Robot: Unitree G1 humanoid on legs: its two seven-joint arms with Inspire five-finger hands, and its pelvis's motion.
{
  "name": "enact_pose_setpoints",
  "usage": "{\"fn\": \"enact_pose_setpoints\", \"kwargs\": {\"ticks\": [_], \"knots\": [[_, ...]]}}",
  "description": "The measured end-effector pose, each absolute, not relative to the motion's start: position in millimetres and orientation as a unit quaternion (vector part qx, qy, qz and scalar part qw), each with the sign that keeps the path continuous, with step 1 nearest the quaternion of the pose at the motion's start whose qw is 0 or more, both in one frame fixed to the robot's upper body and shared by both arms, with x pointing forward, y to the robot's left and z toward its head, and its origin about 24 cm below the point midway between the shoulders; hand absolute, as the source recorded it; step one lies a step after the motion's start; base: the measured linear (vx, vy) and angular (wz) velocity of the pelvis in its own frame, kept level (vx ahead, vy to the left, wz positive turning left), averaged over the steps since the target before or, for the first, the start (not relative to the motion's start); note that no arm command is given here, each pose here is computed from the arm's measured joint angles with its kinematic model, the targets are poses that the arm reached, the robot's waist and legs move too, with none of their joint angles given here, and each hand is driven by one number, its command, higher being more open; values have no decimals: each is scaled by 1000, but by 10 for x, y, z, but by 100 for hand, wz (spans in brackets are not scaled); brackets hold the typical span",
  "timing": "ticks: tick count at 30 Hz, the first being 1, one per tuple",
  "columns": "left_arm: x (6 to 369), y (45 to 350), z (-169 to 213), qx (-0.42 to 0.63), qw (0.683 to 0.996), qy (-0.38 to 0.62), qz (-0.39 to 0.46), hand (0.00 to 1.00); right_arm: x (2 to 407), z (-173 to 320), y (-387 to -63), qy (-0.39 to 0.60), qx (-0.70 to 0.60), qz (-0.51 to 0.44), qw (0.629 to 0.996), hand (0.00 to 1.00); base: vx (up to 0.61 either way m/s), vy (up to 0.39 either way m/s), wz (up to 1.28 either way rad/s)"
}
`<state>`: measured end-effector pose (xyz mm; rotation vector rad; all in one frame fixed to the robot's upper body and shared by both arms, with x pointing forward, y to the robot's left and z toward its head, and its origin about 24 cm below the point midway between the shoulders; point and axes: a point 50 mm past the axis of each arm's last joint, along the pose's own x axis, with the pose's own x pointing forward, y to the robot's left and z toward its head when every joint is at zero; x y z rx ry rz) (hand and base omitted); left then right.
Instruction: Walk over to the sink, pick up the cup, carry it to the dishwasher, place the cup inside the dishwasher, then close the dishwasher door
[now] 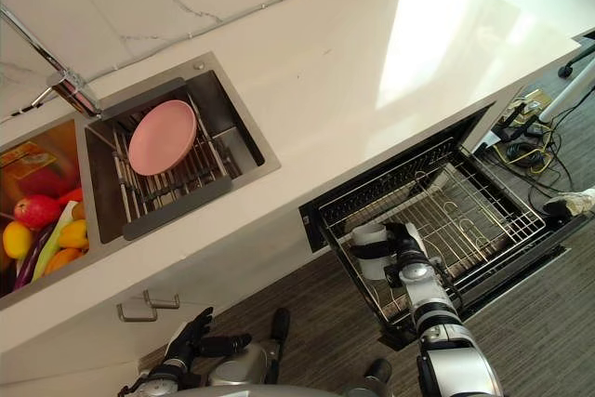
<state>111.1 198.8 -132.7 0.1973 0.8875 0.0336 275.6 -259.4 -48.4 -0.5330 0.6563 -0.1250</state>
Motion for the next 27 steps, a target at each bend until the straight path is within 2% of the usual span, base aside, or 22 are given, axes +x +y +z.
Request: {"fn": "enact_pose_setpoints", "kwargs": {"ticks": [1, 2, 7, 16, 23, 27], "knots": [[1133, 1987, -1321, 93, 900, 426, 17, 100, 2769, -470, -2624, 318, -264, -59, 909, 0, -69, 17, 8], [1149, 1985, -1317, 91, 901, 424, 17, 100, 2775, -461, -2641, 317, -266, -58, 908, 100, -80, 10, 10], [1249, 1977, -1286, 92, 906, 412, 8, 100, 2833, -379, -2718, 303, -274, -45, 912, 100, -62, 3, 7], [1334, 2025, -1283, 107, 901, 420, 18, 100, 2939, -278, -2655, 260, -289, -63, 919, 100, -7, -8, -1], [1292, 2082, -1306, 108, 892, 437, 43, 100, 2894, -190, -2401, 170, -259, -123, 943, 100, -12, -22, -22], [1190, 2160, -1362, 93, 879, 462, 73, 100, 2783, -70, -2255, 101, -176, -150, 968, 100, -32, -38, -32]]}}
